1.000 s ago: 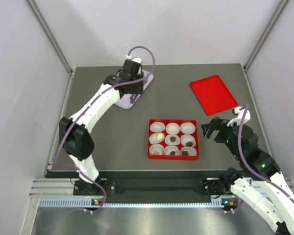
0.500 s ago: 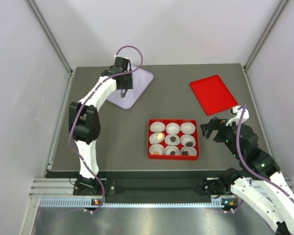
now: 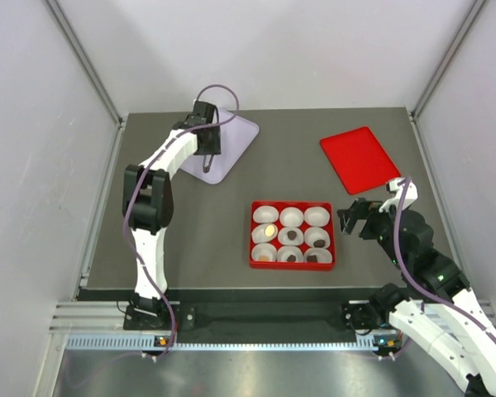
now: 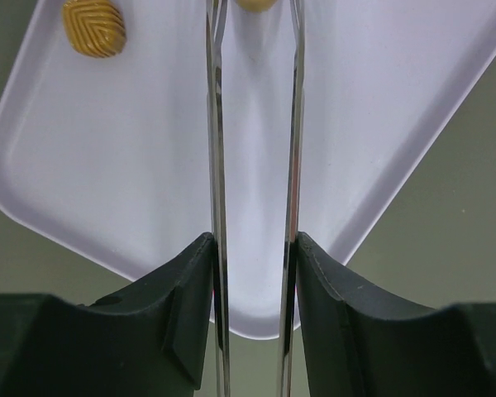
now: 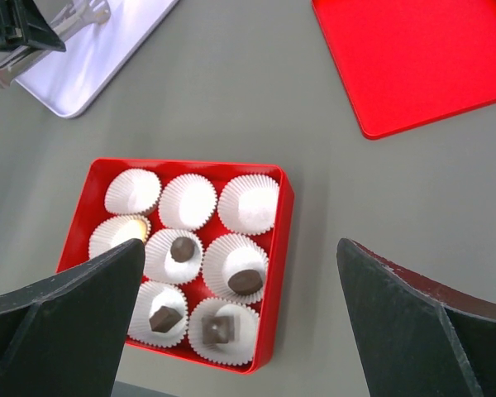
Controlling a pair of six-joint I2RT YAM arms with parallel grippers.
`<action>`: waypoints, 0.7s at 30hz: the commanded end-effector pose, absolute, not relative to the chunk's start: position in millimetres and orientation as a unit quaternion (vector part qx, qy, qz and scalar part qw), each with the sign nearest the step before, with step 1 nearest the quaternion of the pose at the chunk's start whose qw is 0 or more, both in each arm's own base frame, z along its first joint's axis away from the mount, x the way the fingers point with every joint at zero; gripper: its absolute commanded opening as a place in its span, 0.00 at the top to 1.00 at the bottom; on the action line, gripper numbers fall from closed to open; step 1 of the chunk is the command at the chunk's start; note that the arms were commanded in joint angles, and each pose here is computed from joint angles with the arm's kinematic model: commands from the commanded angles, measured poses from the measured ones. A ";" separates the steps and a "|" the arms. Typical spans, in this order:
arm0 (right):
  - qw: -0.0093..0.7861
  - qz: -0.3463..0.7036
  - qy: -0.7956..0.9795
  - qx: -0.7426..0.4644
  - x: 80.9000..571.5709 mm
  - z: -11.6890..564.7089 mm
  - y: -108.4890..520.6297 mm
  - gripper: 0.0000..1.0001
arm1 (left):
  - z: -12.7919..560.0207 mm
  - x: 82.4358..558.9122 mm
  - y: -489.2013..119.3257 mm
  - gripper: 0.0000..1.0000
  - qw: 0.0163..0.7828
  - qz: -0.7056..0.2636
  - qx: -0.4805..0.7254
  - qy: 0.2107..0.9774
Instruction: Pack the chocolate
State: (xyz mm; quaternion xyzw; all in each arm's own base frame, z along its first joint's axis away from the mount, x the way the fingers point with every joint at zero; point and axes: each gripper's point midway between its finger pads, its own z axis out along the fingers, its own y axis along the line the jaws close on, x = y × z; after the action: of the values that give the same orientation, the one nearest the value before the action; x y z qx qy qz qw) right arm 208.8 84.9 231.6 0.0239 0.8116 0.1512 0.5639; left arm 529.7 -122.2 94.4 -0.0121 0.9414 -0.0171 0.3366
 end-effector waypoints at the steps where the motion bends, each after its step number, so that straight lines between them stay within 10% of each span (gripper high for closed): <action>1: 0.580 0.146 0.801 0.028 216.8 238.8 83.7 0.00 | 113.8 548.3 -129.6 0.54 0.371 -0.032 -0.002 0.928; 21: 0.588 0.157 0.793 0.037 215.8 250.5 83.8 0.00 | 153.7 518.3 -129.2 0.66 0.362 -0.038 0.002 0.931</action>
State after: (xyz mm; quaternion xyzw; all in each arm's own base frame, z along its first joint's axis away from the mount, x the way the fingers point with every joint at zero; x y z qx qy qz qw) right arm 211.5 85.9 228.9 0.0236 0.8128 0.1482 0.5628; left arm 521.6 -129.4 94.3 -0.0012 0.9488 -0.0315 0.3143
